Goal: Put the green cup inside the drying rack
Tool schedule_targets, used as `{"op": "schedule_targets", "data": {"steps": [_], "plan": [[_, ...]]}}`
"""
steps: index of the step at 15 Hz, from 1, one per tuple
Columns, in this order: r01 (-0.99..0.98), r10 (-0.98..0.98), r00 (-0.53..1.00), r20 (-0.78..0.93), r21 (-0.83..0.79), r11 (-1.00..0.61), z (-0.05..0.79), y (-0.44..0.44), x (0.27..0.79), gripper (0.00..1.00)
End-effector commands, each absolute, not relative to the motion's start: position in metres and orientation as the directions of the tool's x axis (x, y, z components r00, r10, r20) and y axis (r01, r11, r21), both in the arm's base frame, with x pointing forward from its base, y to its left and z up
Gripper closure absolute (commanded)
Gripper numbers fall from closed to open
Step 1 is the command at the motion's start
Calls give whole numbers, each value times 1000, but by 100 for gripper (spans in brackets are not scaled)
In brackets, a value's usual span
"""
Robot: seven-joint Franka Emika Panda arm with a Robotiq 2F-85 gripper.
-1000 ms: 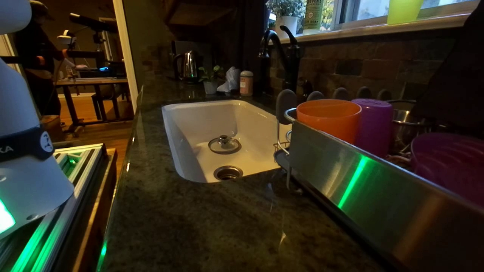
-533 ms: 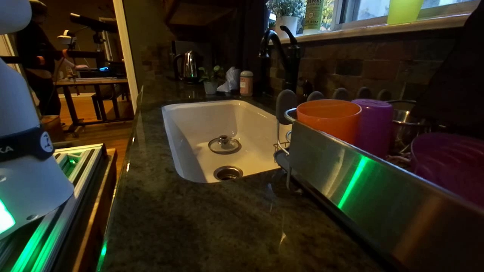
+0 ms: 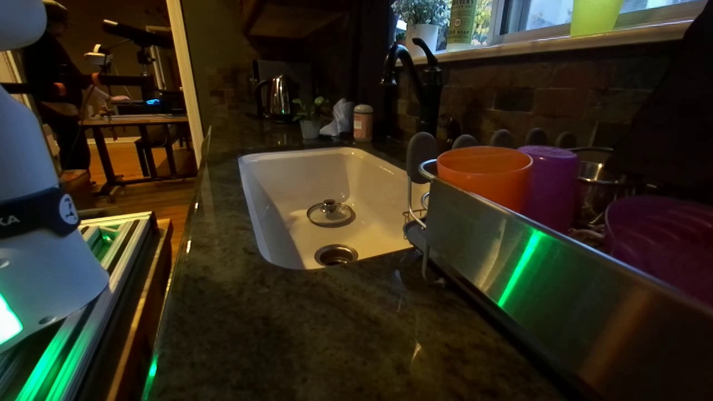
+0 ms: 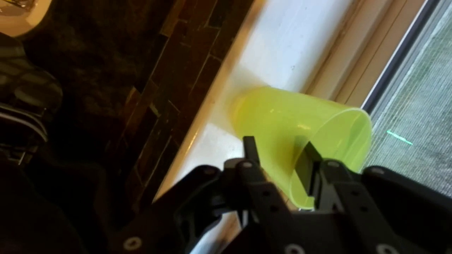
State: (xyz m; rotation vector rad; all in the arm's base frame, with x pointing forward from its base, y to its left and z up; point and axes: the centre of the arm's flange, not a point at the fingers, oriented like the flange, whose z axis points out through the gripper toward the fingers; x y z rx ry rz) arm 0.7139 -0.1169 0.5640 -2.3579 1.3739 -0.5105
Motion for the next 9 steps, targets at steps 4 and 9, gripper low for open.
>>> {"op": "schedule_targets", "data": {"steps": [4, 9], "plan": [[-783, -853, 519, 56, -369, -501, 584, -99, 666, 100], [-836, -866, 499, 26, -251, -489, 594, -102, 591, 99]]}}
